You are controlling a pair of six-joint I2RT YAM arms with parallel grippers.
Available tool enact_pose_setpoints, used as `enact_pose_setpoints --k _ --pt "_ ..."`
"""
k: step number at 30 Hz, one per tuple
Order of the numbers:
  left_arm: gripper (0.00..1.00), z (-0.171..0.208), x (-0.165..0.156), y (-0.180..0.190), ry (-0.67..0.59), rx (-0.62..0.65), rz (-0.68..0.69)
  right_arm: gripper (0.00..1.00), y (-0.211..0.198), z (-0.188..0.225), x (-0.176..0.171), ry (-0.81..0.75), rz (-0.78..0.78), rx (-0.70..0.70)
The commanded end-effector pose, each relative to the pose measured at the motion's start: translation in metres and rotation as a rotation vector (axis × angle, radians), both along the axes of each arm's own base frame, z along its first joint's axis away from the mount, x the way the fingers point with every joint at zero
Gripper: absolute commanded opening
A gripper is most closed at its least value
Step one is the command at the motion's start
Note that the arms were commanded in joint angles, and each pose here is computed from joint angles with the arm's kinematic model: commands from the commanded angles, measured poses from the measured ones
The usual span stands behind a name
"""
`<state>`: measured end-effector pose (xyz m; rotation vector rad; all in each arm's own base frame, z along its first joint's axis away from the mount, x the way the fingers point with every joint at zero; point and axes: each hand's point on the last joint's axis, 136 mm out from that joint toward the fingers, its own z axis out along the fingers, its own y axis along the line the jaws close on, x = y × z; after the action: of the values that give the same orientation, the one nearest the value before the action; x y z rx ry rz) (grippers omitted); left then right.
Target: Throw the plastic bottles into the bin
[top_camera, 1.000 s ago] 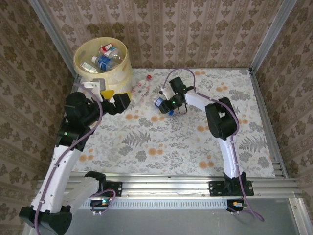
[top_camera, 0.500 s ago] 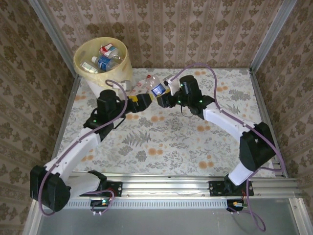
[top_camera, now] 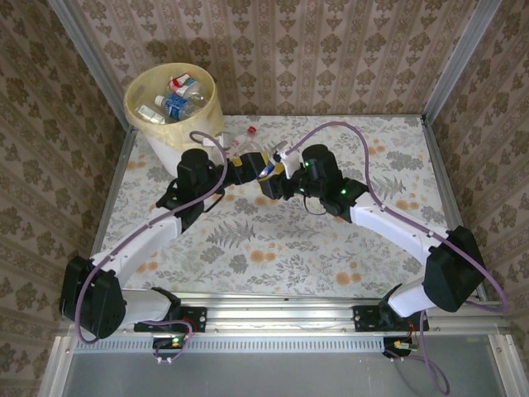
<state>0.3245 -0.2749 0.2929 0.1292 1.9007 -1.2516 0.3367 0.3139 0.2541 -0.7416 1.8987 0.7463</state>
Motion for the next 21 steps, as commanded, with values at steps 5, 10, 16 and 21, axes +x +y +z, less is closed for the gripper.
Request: enact_pose_setpoints --k 5,10,16,21 --pt "0.65 0.005 0.005 -0.002 -0.014 -0.014 0.004 0.52 0.002 0.018 -0.010 -0.052 0.011 0.037" --pt "0.46 0.022 0.001 0.013 -0.059 0.022 0.023 0.74 -0.003 0.030 -0.021 -0.075 0.025 0.056" --pt "0.43 0.073 -0.012 0.068 -0.236 0.211 0.177 0.97 -0.021 0.042 -0.025 -0.144 -0.036 0.069" --pt "0.43 0.154 -0.020 0.156 -0.452 0.441 0.473 1.00 -0.037 0.051 -0.029 -0.198 -0.077 0.038"
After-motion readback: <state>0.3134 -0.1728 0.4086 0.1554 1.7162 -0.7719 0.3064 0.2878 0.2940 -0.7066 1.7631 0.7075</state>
